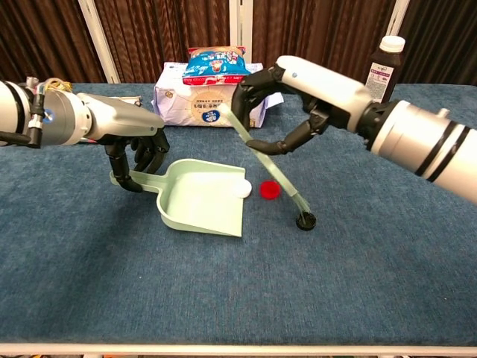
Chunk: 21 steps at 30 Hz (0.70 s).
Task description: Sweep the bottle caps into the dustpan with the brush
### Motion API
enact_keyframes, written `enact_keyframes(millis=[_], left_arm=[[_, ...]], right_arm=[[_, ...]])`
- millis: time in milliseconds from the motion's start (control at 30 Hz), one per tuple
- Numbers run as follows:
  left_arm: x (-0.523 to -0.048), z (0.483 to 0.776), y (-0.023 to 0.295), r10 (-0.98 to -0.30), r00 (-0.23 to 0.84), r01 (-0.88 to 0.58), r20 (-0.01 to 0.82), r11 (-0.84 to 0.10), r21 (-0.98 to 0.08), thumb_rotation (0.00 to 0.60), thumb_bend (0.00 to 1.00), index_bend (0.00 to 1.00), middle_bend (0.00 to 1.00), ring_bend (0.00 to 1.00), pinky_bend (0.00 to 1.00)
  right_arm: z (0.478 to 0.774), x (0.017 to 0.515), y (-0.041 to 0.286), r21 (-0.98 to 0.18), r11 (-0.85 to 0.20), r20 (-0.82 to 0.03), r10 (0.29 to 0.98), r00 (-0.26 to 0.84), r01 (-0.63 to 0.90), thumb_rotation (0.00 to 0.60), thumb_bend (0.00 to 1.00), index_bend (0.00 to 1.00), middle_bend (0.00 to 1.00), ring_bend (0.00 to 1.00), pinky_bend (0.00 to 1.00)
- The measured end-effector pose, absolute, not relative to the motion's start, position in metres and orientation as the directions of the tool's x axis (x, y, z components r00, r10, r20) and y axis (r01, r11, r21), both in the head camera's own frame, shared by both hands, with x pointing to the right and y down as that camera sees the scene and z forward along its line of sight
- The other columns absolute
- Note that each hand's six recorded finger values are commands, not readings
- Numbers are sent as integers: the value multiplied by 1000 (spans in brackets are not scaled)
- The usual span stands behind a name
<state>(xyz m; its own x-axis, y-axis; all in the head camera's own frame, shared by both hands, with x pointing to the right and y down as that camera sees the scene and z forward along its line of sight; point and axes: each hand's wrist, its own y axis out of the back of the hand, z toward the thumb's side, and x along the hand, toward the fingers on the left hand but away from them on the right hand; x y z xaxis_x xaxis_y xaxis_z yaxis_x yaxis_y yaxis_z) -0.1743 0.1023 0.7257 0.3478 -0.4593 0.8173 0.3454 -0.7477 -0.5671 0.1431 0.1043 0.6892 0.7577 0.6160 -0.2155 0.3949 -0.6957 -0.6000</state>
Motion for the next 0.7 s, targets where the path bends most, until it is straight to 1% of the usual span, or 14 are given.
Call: enact_keyframes(millis=[100, 200, 333, 400, 500, 600, 700], left_arm=[[-169, 726, 103, -461, 355, 345, 813, -744, -573, 600, 377, 597, 576, 411, 302], [-164, 727, 104, -465, 357, 344, 810, -741, -577, 600, 376, 598, 576, 411, 303], [-162, 727, 105, -480, 356, 346, 802, -730, -590, 600, 375, 598, 578, 411, 306], [-162, 726, 105, -489, 356, 357, 796, -716, -599, 600, 375, 598, 578, 411, 307], [-161, 725, 106, -506, 352, 390, 787, -685, -615, 600, 376, 598, 578, 411, 307], [-160, 724, 107, -527, 346, 433, 777, -645, -630, 600, 377, 598, 578, 411, 307], [-157, 726, 111, -526, 340, 461, 780, -630, -626, 600, 378, 598, 578, 411, 307]], right_arm=[[682, 158, 107, -623, -685, -230, 622, 748, 378, 600, 628, 725, 665, 325, 238], [679, 175, 112, -649, -672, -264, 638, 723, 356, 600, 628, 725, 666, 325, 228], [685, 193, 121, -669, -663, -327, 668, 668, 336, 600, 628, 724, 666, 324, 218], [690, 198, 126, -671, -662, -346, 679, 648, 335, 600, 628, 724, 666, 324, 217], [695, 194, 133, -654, -667, -351, 685, 639, 356, 600, 628, 724, 667, 324, 216], [696, 191, 135, -644, -660, -338, 700, 630, 388, 600, 628, 724, 668, 325, 214], [697, 186, 137, -635, -651, -325, 714, 621, 417, 600, 628, 724, 670, 324, 212]])
